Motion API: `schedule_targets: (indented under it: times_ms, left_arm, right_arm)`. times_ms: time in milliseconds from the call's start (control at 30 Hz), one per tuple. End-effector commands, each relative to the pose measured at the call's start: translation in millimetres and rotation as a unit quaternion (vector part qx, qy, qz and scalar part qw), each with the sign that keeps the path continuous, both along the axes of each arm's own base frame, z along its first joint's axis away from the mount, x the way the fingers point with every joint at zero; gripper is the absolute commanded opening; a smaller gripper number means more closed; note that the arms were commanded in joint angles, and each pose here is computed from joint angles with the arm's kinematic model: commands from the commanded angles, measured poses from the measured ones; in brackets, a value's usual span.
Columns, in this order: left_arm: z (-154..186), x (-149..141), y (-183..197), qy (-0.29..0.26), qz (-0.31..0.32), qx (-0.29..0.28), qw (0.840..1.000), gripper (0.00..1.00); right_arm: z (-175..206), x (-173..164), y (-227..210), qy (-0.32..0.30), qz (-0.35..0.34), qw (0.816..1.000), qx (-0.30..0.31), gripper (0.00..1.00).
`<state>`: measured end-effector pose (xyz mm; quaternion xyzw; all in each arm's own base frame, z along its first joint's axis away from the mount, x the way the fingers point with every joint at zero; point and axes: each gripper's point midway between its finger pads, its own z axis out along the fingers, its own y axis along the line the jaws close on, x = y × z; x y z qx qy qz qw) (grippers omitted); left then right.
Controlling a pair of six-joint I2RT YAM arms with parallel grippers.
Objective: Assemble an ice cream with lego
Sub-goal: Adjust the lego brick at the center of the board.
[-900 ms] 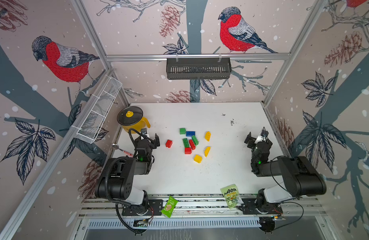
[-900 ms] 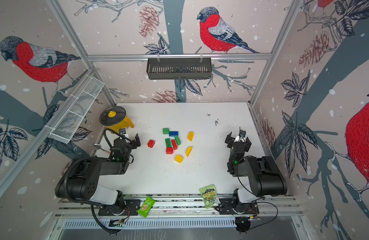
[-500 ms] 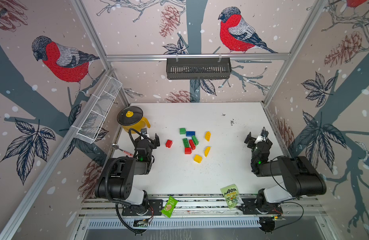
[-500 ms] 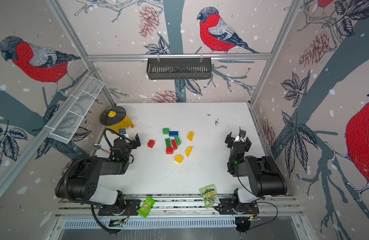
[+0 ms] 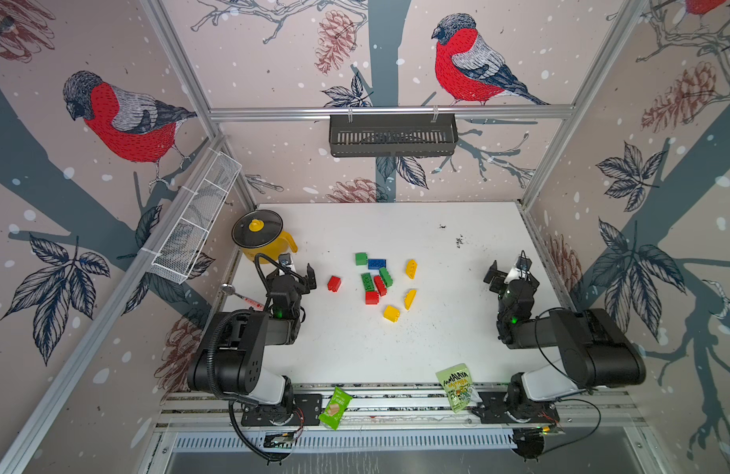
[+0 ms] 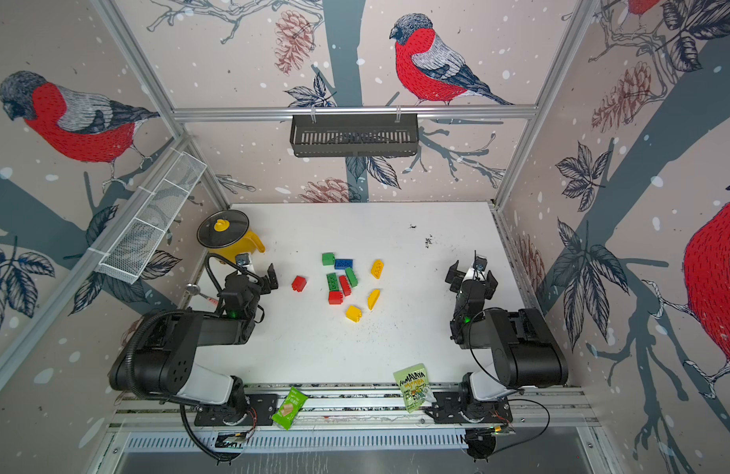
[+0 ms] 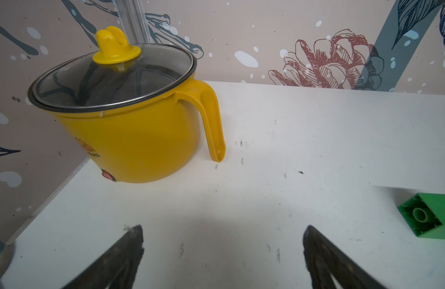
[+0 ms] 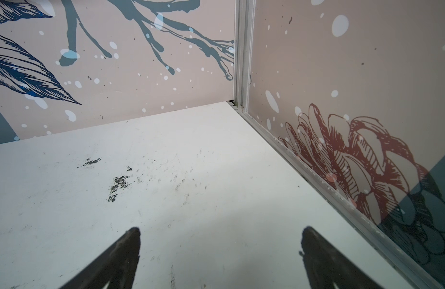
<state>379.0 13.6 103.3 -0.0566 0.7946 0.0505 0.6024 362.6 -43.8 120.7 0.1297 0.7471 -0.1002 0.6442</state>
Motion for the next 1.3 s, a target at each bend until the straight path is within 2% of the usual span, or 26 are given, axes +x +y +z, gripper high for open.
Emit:
schedule_targets:
  times_ms: [0, 67, 167, 233, 300, 367, 467, 567, 633, 733, 867, 967, 1000, 1033, 1133, 1267]
  left_arm:
    - [17, 5, 0, -0.034, -0.003, 0.000, 0.999, 0.98]
    - [18, 4, 1, -0.035, -0.001, 0.000, 0.999, 0.98]
    - [21, 4, 1, -0.041, -0.001, 0.006, 0.999, 0.97]
    - [37, 6, 1, -0.057, -0.004, 0.017, 0.998, 0.97]
    - [41, 10, 2, -0.019, 0.002, 0.011, 1.000, 0.97]
    - [53, 13, 5, 0.006, 0.023, -0.033, 0.999, 0.97]
    - [74, 10, -9, 0.023, 0.007, -0.086, 0.996, 0.97]
    - [84, 0, -23, 0.056, -0.001, -0.135, 0.989, 0.97]
    - [87, -9, -37, 0.076, -0.022, -0.164, 0.983, 0.97]
    - [84, -20, -56, 0.098, -0.063, -0.179, 0.977, 0.97]
    - [81, -32, -58, 0.113, -0.058, -0.205, 0.970, 0.97]
    - [89, -36, -52, 0.094, -0.045, -0.210, 0.972, 0.97]
    - [94, -37, -51, 0.087, -0.045, -0.210, 0.973, 0.97]
    - [100, -39, -49, 0.079, -0.042, -0.209, 0.974, 0.97]
    - [118, -43, -45, 0.061, -0.040, -0.209, 0.975, 0.97]
    - [125, -48, -42, 0.055, -0.035, -0.210, 0.976, 0.97]
  right_arm:
    - [9, 1, 2, -0.016, 0.007, 1.000, -0.003, 0.99]
    - [16, 7, 1, -0.014, 0.001, 1.000, -0.011, 0.99]
    - [25, 26, 4, 0.036, 0.005, 0.999, -0.009, 0.99]
    - [42, 27, 11, 0.025, 0.012, 0.999, -0.019, 0.99]
    - [51, 30, 30, 0.028, 0.052, 0.998, -0.027, 0.99]
    - [55, 36, 54, 0.063, 0.087, 0.994, -0.030, 0.99]
    - [57, 37, 112, 0.121, 0.168, 0.978, -0.042, 0.99]
    - [53, 26, 180, 0.180, 0.275, 0.944, -0.036, 0.94]
    - [45, 15, 225, 0.225, 0.342, 0.912, -0.022, 0.87]
    - [29, -6, 283, 0.276, 0.419, 0.865, -0.014, 0.80]
    - [-2, -42, 358, 0.305, 0.531, 0.789, -0.057, 0.74]
    - [-23, -62, 395, 0.308, 0.601, 0.731, -0.096, 0.71]
    - [-25, -65, 403, 0.299, 0.620, 0.718, -0.101, 0.70]
    - [-26, -65, 409, 0.289, 0.635, 0.709, -0.103, 0.70]
    - [-24, -57, 419, 0.264, 0.653, 0.701, -0.115, 0.70]
    - [-28, -51, 431, 0.265, 0.668, 0.682, -0.133, 0.69]
